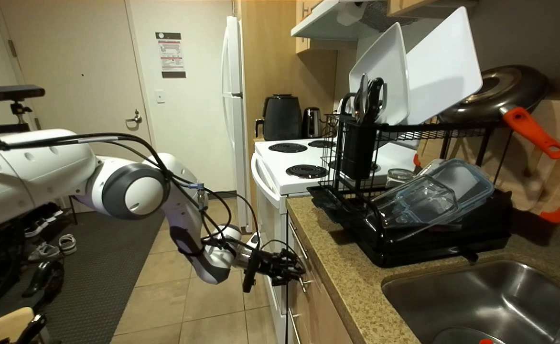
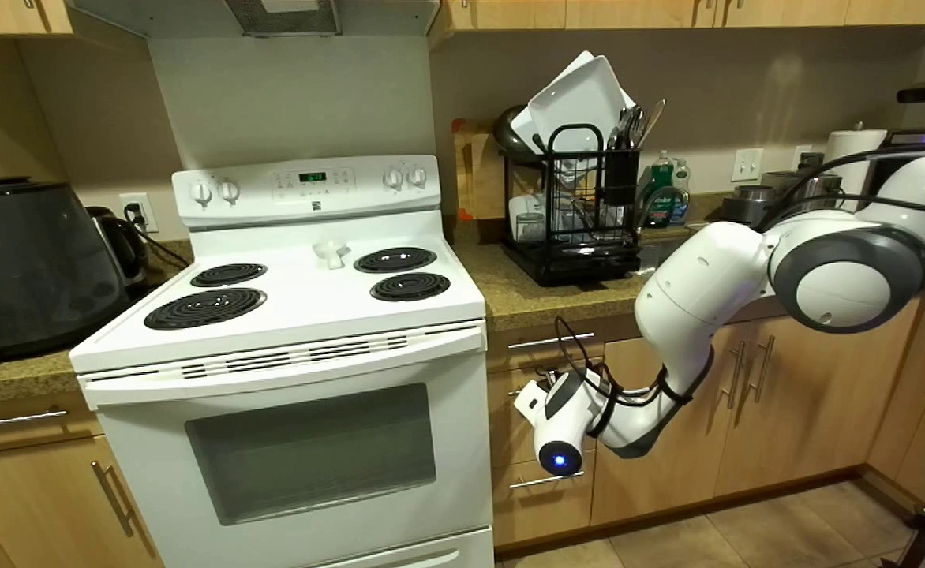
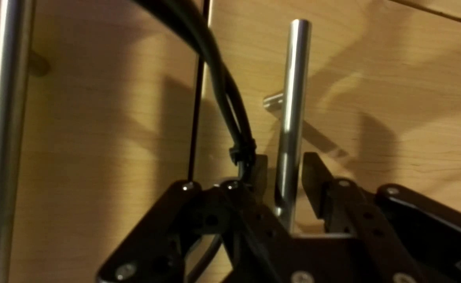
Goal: Open the second kitchen cabinet drawer to the right
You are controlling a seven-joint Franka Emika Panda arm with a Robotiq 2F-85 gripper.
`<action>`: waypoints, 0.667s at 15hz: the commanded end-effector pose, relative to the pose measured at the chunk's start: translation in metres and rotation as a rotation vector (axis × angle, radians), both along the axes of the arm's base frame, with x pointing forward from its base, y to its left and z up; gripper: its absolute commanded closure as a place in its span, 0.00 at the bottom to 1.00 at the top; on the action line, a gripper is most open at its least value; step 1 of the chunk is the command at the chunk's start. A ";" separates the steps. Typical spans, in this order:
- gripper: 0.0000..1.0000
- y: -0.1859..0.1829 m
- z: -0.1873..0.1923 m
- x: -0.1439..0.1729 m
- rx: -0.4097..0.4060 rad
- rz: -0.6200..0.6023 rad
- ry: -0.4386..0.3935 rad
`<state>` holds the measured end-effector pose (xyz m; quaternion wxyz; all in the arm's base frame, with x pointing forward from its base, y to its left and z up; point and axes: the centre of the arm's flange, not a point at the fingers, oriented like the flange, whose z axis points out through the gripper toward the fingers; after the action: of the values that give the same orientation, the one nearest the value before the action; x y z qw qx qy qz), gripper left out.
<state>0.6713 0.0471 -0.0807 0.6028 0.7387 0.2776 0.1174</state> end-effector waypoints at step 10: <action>0.96 0.020 0.003 -0.032 0.047 0.040 -0.023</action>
<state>0.6697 0.0489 -0.0811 0.6003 0.7435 0.2628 0.1330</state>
